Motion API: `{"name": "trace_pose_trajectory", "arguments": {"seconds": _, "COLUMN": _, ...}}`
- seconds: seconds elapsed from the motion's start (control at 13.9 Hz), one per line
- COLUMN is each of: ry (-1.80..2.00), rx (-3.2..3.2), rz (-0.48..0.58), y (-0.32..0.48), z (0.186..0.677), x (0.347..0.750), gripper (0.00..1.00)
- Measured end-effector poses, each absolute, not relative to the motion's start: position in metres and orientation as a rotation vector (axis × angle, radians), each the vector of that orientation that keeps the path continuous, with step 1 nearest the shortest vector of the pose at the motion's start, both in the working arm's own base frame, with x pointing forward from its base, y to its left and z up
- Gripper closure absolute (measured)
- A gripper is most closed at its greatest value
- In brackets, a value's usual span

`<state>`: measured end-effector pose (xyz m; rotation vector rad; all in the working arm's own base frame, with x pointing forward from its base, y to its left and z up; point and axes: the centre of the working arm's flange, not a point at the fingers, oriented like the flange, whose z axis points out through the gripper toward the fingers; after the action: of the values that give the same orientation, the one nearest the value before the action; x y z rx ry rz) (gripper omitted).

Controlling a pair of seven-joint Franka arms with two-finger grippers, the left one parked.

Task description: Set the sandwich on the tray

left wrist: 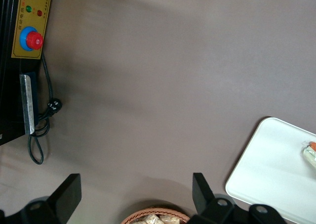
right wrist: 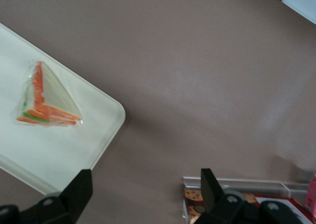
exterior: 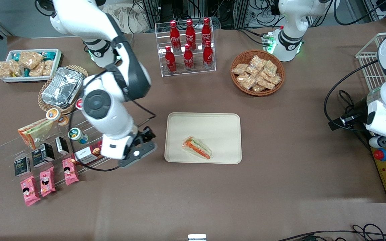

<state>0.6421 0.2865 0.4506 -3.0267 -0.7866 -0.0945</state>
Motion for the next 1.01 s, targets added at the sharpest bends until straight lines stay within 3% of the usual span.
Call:
{"name": "trace_pose_trajectory", "arguments": {"seconds": 0.79, "ry": -0.464, "rx": -3.033, "rz": -0.181, "y": 0.165, "z": 0.499, "x": 0.672, "gripper": 0.02}}
{"name": "trace_pose_trajectory", "arguments": {"seconds": 1.01, "ry": -0.387, "rx": -3.019, "rz": -0.103, "y": 0.121, "z": 0.532, "x": 0.659, "gripper": 0.02}}
